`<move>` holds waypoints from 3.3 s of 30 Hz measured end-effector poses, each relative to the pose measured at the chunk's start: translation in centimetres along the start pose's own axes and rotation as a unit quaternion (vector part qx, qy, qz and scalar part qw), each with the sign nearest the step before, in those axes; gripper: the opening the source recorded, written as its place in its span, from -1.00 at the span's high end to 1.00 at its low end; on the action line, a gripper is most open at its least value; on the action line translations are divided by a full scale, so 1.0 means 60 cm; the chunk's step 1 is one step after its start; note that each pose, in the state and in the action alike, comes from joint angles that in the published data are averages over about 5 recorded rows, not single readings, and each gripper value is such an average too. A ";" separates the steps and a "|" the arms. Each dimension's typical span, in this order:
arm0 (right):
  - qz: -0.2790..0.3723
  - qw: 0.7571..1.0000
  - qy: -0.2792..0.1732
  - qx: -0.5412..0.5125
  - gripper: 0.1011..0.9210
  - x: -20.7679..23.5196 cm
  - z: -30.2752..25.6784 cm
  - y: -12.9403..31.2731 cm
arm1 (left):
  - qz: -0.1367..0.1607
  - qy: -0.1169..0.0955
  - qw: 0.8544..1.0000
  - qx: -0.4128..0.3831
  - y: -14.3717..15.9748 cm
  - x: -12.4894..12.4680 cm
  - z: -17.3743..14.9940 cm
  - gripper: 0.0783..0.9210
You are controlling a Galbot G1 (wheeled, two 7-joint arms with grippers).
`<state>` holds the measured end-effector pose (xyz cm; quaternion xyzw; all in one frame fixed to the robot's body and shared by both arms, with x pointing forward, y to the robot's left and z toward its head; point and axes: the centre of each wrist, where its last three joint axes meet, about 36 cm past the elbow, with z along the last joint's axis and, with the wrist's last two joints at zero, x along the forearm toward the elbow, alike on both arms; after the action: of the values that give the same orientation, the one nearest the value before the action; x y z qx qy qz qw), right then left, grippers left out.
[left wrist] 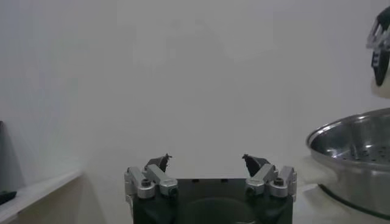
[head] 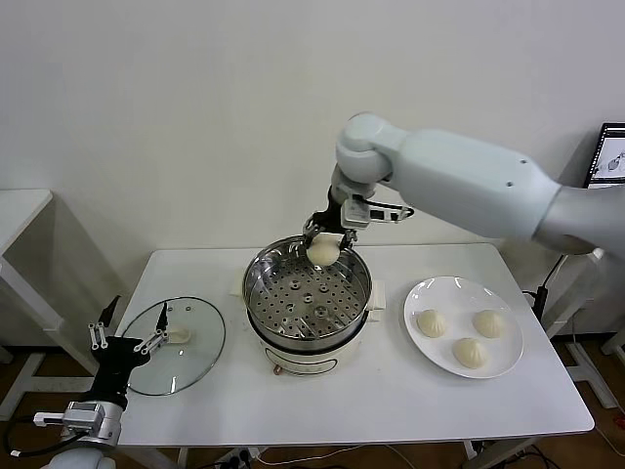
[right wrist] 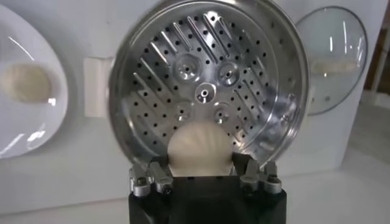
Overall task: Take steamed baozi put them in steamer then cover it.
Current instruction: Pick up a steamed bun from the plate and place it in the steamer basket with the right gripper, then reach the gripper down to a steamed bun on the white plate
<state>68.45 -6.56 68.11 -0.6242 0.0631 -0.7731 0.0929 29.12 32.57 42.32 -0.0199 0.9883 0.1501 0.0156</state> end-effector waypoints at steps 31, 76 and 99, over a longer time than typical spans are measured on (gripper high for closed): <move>0.007 0.999 -0.016 -0.029 -0.54 -0.140 0.041 0.010 | -0.008 0.004 1.000 -0.002 0.015 0.001 0.010 -0.77; -0.006 0.790 -0.016 -0.612 -0.76 0.059 -0.069 0.481 | 0.007 -0.015 1.000 -0.002 -0.013 0.018 -0.025 -0.77; -0.041 0.730 -0.014 -0.682 -0.76 -0.146 -0.111 0.566 | 0.013 -0.008 1.000 -0.002 -0.024 0.009 -0.008 -0.77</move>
<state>65.96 -37.83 51.07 -0.5325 0.5465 -0.5166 -0.3885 28.65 31.02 42.30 -0.0058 0.9880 0.1526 0.0214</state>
